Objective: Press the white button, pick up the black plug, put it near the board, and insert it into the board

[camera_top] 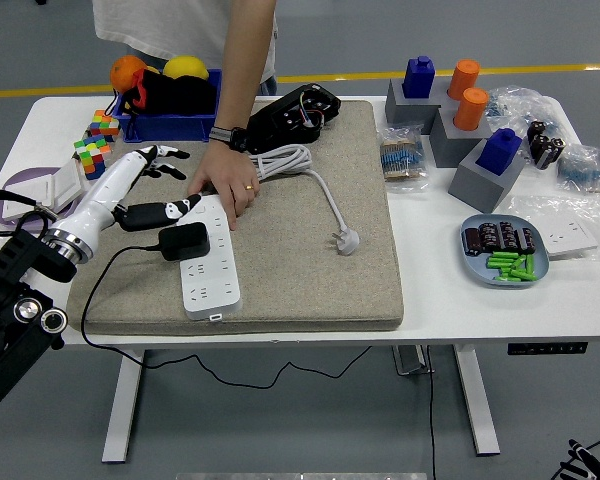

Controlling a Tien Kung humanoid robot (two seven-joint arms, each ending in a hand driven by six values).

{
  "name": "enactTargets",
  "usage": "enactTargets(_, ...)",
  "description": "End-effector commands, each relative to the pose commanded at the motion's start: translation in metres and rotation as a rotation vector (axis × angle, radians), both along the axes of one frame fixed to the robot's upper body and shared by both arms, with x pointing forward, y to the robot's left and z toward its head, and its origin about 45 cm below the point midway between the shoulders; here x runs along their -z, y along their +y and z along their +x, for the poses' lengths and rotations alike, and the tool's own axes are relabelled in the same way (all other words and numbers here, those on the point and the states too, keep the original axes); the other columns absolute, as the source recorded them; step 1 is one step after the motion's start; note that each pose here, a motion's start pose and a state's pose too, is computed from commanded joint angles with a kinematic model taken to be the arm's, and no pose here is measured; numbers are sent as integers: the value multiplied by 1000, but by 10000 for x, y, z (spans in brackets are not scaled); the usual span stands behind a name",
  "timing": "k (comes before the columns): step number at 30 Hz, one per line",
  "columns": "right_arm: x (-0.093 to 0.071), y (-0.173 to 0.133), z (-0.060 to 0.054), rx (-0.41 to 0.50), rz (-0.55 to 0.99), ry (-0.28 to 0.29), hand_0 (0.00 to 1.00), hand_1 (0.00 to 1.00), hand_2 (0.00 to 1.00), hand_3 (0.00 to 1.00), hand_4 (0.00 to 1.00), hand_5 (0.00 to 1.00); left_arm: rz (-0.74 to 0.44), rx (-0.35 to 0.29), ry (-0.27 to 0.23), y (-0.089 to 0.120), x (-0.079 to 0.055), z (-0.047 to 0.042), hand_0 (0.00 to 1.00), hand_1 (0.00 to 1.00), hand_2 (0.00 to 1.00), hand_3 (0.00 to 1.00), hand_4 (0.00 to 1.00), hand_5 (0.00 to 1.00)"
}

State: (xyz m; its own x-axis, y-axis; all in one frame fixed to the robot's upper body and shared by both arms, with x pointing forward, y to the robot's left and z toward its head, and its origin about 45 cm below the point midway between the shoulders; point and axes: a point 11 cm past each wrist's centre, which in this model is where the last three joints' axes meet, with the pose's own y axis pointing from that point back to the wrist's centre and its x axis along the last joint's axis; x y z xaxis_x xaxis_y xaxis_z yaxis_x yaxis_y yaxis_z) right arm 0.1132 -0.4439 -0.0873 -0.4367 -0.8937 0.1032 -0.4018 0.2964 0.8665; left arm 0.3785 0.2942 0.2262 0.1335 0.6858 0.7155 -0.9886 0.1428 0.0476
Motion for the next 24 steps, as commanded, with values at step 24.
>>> enactTargets(24,1,12,12,5,5,-5,723,604,551,664,737,489,-74,-271,70,525,17,154,932,971,939,910,778,256)
